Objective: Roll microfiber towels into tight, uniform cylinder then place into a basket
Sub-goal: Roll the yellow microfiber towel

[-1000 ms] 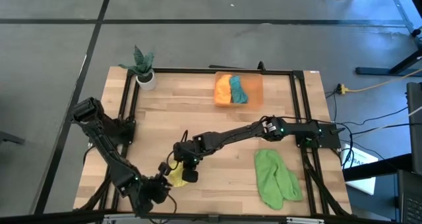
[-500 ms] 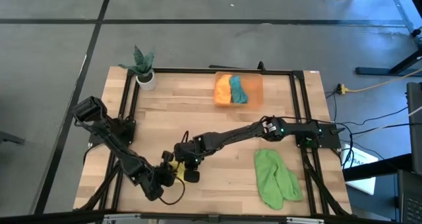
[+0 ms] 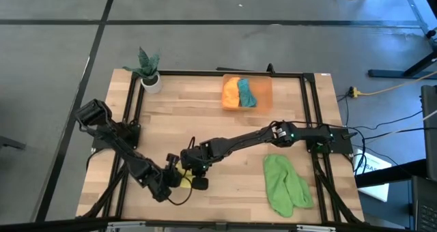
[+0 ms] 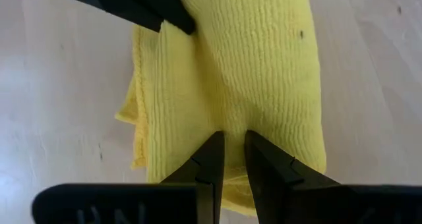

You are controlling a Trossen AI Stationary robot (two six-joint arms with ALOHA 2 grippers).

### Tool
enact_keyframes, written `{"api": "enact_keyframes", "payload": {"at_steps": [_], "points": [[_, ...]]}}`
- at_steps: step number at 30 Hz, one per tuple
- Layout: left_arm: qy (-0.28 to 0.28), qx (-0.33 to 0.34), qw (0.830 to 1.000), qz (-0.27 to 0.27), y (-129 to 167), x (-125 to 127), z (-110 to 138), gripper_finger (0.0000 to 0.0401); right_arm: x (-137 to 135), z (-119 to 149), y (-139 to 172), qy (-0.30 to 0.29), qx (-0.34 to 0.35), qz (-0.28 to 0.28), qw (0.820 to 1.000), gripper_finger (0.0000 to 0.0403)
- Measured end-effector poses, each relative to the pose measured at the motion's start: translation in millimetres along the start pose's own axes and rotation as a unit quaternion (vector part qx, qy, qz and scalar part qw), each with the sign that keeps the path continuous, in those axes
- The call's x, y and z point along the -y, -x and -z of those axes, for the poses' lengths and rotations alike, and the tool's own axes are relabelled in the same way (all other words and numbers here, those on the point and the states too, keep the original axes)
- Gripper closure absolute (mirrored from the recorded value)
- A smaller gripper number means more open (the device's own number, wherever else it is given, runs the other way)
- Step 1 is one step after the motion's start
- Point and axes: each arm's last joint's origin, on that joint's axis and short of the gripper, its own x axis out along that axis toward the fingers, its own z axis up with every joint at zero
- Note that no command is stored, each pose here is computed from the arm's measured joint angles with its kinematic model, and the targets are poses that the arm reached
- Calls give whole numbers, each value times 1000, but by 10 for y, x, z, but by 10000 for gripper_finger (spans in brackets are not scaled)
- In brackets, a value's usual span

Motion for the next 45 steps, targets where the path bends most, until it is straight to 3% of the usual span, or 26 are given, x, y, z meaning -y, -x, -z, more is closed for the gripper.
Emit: {"api": "enact_keyframes", "payload": {"at_steps": [7, 16, 22, 29, 32, 39, 45], "points": [[1, -5, 1000, 4, -11, -21, -9, 346, -18, -3, -3, 76, 3, -1, 997, 343], [-6, -12, 1000, 8, -32, -60, -21, 346, 4, 17, 48, 129, -13, 8, 992, 268], [7, -25, 1000, 16, -69, -132, -45, 346, -64, 3, 337, 184, -23, 57, 981, 263], [5, -32, 999, 14, -101, -199, -63, 346, -321, 77, 460, 260, -39, 48, 964, 263], [1, -34, 999, 14, -116, -232, -74, 346, -437, 113, 498, 277, -41, 68, 957, 263], [-4, -33, 999, 13, -134, -264, -89, 346, -534, 83, 349, 346, -5, 71, 936, 263], [-5, -33, 999, 15, -136, -261, -89, 346, -466, 47, 230, 365, 12, 42, 930, 263]]}}
